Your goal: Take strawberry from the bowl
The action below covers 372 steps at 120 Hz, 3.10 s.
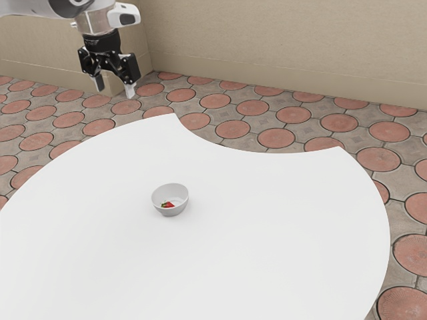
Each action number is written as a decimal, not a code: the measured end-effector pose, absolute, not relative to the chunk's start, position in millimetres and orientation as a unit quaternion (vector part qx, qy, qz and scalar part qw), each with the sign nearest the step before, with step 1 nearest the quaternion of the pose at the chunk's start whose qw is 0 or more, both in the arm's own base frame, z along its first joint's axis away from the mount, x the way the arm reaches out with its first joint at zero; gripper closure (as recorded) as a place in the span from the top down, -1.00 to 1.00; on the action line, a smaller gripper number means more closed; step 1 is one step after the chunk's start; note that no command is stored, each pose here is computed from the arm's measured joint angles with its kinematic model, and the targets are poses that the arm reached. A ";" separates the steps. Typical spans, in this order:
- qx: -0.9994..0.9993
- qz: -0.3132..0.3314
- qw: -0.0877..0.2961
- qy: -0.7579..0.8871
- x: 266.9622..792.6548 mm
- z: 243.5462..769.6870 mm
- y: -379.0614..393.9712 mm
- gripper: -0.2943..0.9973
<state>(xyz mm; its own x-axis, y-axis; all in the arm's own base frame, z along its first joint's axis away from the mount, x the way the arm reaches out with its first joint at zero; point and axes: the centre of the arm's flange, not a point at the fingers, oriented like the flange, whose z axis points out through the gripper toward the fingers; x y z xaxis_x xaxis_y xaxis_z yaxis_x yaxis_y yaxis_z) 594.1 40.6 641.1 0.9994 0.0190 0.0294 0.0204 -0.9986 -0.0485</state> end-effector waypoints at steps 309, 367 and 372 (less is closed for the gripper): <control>-0.779 -0.027 -0.001 -0.627 653.1 299.0 30.0 0.06; -0.770 -0.019 0.000 -0.637 657.9 282.1 16.6 0.05; -0.768 -0.017 -0.002 -0.640 657.9 281.6 16.2 0.05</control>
<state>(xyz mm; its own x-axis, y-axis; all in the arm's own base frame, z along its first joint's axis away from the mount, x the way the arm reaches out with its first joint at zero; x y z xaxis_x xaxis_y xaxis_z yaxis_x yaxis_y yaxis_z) 657.9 16.2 281.6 0.1794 0.9835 0.0246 0.9834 -0.1800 0.0250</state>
